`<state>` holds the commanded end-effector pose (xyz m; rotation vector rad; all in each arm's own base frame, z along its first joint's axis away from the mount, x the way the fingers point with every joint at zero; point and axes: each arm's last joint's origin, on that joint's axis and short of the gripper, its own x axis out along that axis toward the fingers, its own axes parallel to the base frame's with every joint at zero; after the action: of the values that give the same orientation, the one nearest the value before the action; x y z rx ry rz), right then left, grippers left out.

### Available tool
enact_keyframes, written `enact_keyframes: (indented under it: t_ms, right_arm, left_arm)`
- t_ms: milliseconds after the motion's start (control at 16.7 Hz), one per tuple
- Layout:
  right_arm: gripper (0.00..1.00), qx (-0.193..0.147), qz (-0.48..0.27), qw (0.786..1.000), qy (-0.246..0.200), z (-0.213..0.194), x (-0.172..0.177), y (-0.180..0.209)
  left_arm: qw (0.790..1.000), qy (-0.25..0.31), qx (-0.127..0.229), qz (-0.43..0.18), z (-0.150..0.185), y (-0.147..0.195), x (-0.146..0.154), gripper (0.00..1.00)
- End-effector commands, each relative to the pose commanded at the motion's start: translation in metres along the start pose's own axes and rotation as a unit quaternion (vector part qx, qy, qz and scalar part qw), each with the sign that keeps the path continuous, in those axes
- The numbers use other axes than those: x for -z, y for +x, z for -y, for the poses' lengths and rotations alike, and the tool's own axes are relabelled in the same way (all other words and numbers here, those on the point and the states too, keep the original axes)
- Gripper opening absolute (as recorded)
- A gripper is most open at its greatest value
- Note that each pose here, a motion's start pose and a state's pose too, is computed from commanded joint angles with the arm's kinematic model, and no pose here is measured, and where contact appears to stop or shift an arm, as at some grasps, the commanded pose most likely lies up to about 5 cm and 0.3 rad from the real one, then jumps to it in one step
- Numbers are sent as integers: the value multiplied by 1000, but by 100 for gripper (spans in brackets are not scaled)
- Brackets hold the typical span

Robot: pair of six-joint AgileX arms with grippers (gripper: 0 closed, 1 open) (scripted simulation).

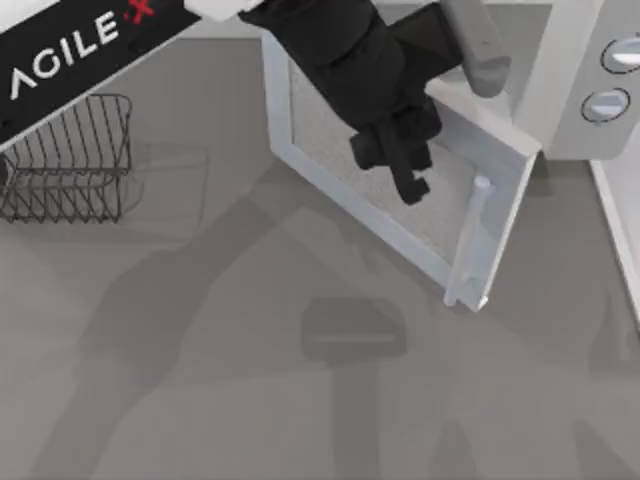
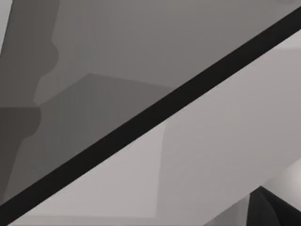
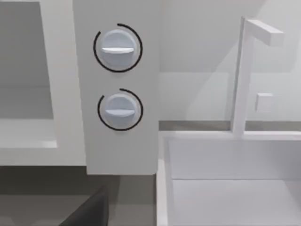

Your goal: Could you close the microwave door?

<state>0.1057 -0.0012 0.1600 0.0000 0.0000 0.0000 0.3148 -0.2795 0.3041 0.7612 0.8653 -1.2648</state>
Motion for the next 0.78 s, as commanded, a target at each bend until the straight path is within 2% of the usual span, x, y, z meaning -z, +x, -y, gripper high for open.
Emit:
enact_keyframes:
  t_ms: [300,600,780]
  right_arm:
    - [100,0,0,1000,0,0,0,0]
    - [100,0,0,1000,0,0,0,0]
    - [100,0,0,1000,0,0,0,0]
  left_arm:
    - [999,31,-8,-29,21,26,-22,0]
    - [1000,-15,1,11,-4,3,-12,0]
    - [1000,-17,2,13,-5,1,-11,0]
